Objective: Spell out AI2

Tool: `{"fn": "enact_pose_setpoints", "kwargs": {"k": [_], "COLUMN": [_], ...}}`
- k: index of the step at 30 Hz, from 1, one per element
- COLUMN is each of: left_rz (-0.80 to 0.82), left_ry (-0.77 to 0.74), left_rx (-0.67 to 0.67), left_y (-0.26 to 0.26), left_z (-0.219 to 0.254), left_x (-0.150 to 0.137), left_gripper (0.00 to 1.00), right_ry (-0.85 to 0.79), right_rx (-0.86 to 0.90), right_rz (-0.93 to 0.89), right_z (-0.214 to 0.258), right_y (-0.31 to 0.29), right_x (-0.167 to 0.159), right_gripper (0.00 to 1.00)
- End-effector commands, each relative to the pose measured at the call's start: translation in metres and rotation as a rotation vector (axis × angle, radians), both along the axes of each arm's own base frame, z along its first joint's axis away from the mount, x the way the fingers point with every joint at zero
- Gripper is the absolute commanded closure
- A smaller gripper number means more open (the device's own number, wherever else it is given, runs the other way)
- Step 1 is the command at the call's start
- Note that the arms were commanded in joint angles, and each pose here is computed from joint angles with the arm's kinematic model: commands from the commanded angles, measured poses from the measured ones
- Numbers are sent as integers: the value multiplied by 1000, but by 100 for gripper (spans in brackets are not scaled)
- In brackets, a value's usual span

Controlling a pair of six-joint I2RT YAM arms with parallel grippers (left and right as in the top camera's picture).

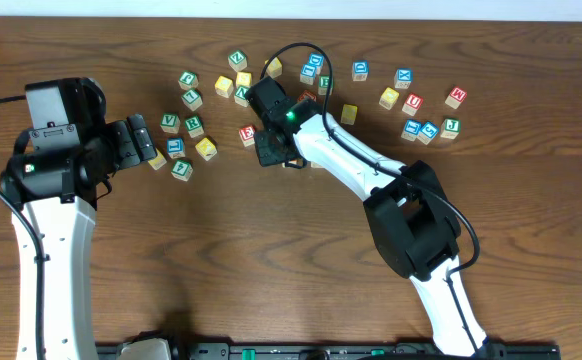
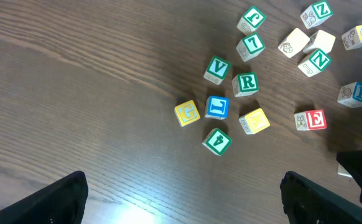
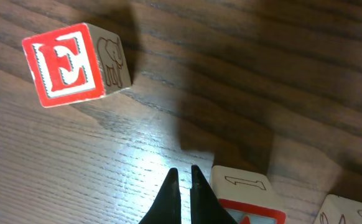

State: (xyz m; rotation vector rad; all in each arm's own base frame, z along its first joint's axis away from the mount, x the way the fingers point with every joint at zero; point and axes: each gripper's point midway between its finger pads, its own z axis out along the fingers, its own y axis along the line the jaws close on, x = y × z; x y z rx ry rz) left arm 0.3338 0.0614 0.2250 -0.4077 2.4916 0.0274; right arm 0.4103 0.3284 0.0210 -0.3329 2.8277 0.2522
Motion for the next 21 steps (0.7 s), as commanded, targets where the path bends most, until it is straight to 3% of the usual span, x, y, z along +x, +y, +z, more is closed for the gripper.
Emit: {"fn": "enact_pose_setpoints", "kwargs": {"k": [1,21], "left_rz": [1,1], "left_ry": [5,5], "left_rx": [5,5], "left_y": [2,2], "left_z": [-1,-1], "left_x": [0,0], "left_gripper": [2,2], "right_ry": [-1,27], "right_rx": [-15,-26], "right_rz": [-41,-114], "right_z": [0,-2], "right_y": [-7,-24], "right_x": [3,7], "right_gripper": [98,98]}}
